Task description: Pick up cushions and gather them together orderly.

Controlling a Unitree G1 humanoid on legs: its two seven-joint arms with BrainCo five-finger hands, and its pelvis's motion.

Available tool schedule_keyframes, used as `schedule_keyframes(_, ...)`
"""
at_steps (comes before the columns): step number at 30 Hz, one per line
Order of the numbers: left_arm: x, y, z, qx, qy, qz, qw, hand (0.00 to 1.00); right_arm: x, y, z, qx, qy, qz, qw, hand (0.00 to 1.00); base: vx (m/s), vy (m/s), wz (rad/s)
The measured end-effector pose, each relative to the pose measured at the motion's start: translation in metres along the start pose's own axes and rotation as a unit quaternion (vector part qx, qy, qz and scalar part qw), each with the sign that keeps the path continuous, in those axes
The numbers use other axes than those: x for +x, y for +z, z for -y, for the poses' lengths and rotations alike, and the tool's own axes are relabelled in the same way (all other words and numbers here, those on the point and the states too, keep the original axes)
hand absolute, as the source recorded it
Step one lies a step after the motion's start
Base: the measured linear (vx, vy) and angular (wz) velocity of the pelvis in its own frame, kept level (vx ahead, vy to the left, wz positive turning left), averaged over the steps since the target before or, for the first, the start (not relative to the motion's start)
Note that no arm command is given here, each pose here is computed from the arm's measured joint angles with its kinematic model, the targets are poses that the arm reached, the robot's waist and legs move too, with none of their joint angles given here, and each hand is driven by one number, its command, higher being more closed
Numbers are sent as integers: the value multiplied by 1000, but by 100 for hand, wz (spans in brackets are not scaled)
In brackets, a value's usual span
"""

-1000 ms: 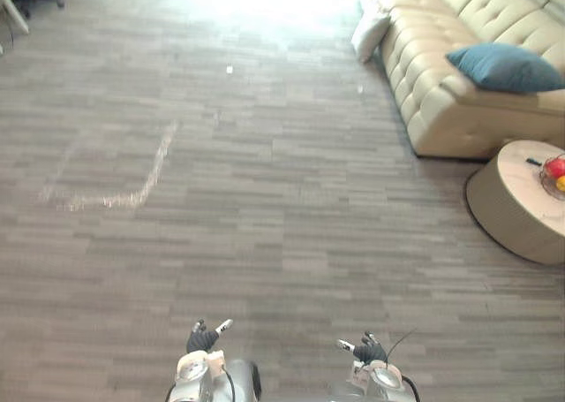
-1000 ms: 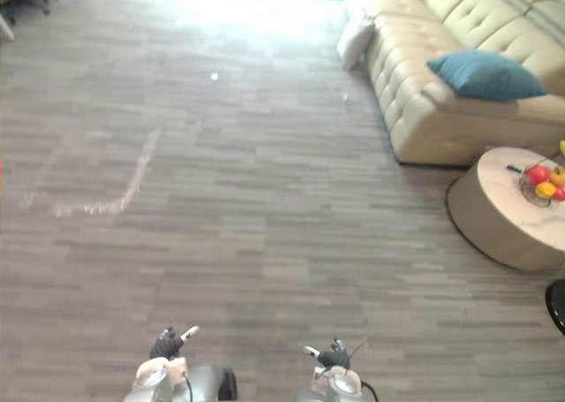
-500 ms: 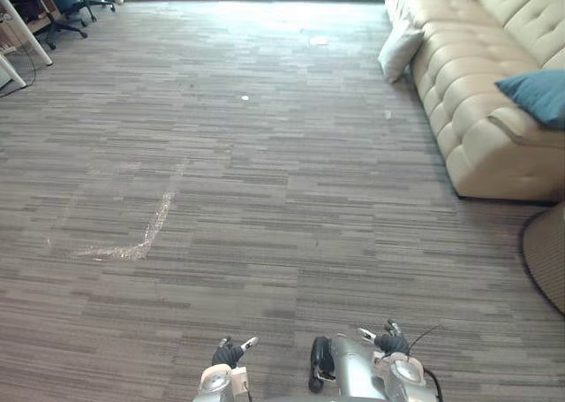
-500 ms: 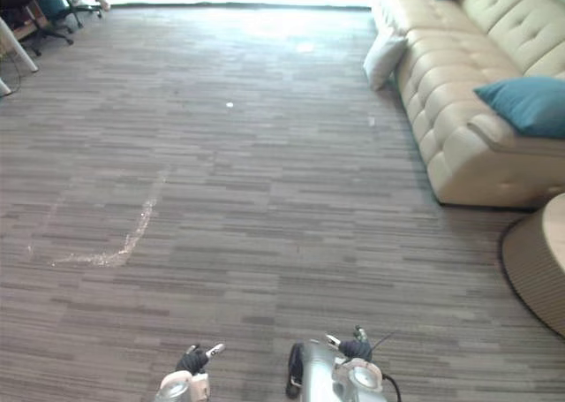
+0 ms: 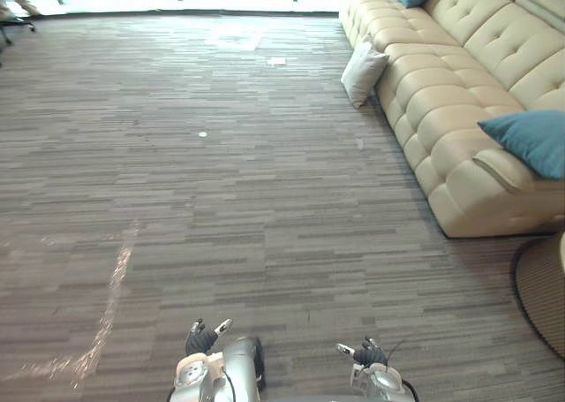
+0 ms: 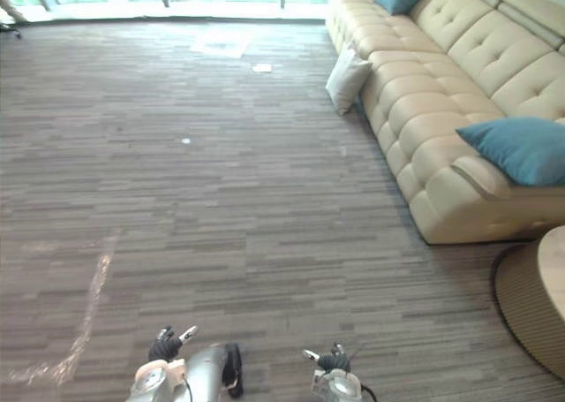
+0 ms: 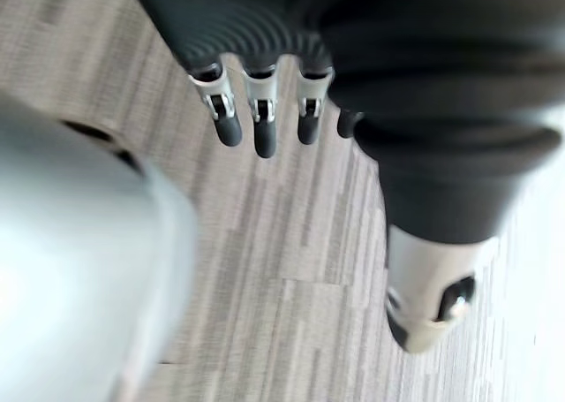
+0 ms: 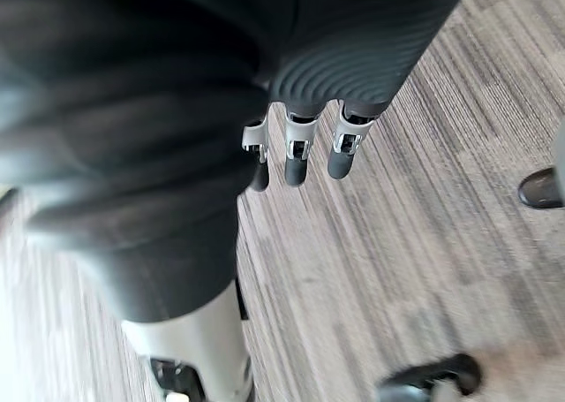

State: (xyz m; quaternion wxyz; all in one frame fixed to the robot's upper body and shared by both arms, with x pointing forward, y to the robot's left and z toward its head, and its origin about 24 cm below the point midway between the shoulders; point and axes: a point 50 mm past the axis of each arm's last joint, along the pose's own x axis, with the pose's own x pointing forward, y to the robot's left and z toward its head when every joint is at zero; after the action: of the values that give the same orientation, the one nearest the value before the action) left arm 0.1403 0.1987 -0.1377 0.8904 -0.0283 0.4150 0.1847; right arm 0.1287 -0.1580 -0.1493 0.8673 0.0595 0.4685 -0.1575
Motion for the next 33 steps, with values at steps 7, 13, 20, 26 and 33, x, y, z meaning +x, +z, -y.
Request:
schedule_keyframes(7, -5, -16, 34, 27, -53, -42, 997, 0, 0, 16, 12, 28, -16, 43, 999, 0, 553, 120, 25)
schedule_keyframes(13, -9, -26, 40, 24, -62, -58, 996, 0, 2, 22, 18, 25, -21, 48, 998, 0, 703, -105, 60)
schedule_keyframes(20, -6, -18, 26, 7, -41, -39, 998, 0, 5, 25, 22, 13, -21, 43, 999, 0, 714, -137, -1)
schedule_keyframes(26, -6, -1, 22, -16, -30, 9, 999, 0, 2, 13, 4, 22, -5, 19, 1000, 0, 615, 61, -56)
schedule_keyframes(33, -1, 0, -5, 5, 2, 6, 1000, 0, 0, 1, 3, 15, -6, 1, 1000, 0, 663, 378, -72)
